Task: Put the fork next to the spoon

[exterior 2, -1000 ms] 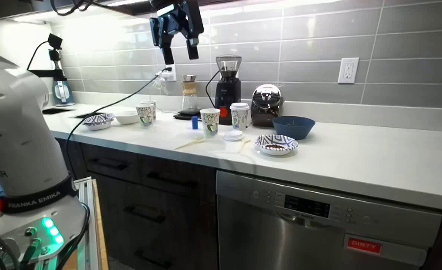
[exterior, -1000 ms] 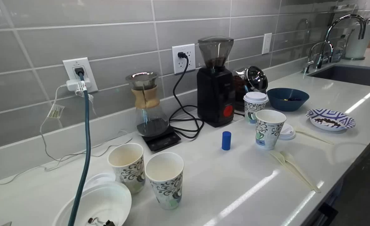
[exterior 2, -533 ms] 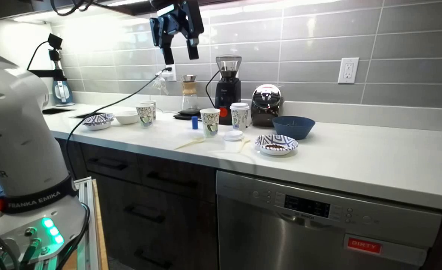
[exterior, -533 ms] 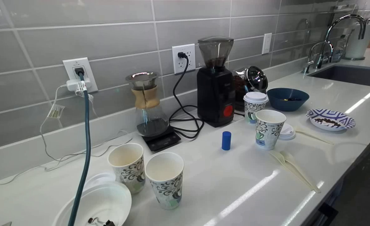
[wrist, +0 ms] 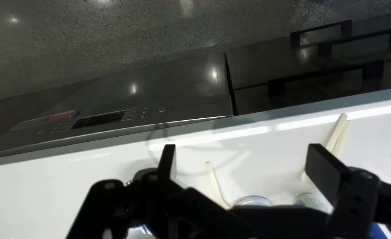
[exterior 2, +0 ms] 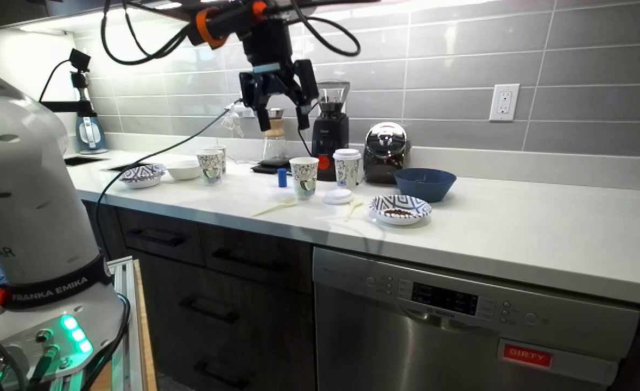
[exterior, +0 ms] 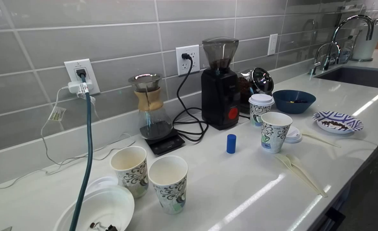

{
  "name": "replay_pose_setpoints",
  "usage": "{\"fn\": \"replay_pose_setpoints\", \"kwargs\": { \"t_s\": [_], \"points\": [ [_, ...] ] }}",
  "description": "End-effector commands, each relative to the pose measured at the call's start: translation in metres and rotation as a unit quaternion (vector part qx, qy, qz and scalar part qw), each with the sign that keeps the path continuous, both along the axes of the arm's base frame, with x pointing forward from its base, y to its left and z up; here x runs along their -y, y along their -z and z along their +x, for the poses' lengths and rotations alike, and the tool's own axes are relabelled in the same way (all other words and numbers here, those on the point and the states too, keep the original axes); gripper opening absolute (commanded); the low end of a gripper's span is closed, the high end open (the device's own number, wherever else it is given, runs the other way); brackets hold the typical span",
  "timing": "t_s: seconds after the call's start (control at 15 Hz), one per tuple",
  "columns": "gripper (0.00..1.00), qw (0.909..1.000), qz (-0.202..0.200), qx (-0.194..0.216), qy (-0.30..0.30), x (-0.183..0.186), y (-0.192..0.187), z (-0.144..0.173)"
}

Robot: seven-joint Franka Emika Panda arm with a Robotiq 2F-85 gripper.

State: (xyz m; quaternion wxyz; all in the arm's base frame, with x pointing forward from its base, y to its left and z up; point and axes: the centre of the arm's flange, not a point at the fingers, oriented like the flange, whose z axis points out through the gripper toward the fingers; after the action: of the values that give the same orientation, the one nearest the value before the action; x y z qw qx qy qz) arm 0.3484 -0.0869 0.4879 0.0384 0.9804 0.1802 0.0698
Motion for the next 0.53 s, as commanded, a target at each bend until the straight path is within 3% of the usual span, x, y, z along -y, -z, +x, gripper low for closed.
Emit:
{"fn": "replay_pose_setpoints", "kwargs": {
  "t_s": [0.0,0.47],
  "points": [
    [1.00,0.9995,0.026,0.001,-0.020,0.003,0.049,0.025],
    [1.00,0.9977,0.043,0.007,-0.052,-0.018,0.122,0.076]
  ]
}}
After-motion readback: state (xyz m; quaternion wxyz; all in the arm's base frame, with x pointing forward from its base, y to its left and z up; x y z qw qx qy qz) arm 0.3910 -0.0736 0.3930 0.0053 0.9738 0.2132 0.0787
